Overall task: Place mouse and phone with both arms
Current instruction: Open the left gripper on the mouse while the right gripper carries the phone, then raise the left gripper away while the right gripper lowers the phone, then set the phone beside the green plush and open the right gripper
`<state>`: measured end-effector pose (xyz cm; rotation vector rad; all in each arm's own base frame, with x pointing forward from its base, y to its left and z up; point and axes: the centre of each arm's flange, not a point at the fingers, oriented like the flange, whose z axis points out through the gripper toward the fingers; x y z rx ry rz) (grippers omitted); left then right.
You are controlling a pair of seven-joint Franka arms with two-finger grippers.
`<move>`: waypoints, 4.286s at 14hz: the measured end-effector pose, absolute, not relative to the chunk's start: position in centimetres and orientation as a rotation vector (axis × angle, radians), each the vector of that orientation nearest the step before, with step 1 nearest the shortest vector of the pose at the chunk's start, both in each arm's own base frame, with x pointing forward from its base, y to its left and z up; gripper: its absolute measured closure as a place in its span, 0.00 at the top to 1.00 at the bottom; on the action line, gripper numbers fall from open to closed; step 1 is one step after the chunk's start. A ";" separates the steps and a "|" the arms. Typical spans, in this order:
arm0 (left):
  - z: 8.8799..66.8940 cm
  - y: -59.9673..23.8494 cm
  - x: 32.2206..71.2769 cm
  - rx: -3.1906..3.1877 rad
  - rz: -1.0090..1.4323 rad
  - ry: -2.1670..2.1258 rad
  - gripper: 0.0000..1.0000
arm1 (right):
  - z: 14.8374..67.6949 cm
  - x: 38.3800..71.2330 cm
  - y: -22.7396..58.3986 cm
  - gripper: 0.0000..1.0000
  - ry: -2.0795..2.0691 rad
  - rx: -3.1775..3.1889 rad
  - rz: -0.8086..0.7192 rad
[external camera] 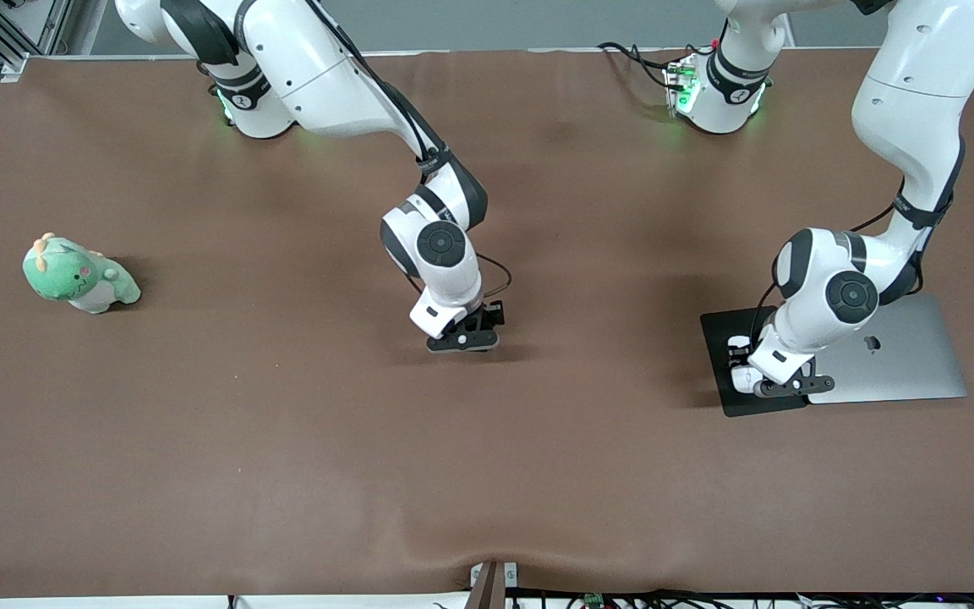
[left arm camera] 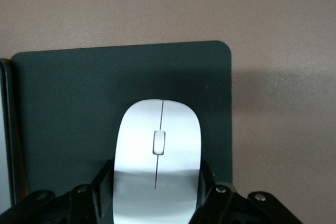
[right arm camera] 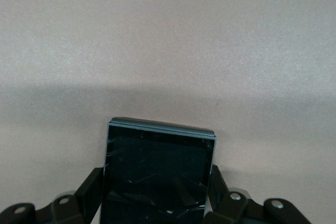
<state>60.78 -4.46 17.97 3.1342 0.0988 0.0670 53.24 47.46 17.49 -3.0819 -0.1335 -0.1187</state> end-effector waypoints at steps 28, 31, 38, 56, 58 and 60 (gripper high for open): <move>59.5 -13.2 58.9 3.143 0.182 -0.063 1.00 | 35.8 60.4 0.0 0.83 -0.129 -2.990 0.328; 61.8 -14.2 57.0 3.157 0.181 -0.091 1.00 | 31.1 58.5 -0.8 0.83 -0.150 -3.038 0.321; 63.8 -15.3 54.6 3.146 0.149 -0.135 1.00 | 24.4 53.7 -8.8 0.83 -0.168 -3.048 0.243; 63.9 -11.1 55.0 3.107 0.086 -0.080 1.00 | 18.3 48.7 -13.0 0.83 -0.191 -3.043 0.250; 63.8 -11.1 55.0 3.108 0.082 -0.080 1.00 | 18.0 48.7 -13.3 0.83 -0.182 -3.046 0.245; 63.8 -11.1 54.9 3.108 0.081 -0.080 1.00 | 17.7 48.5 -13.7 0.83 -0.172 -3.047 0.244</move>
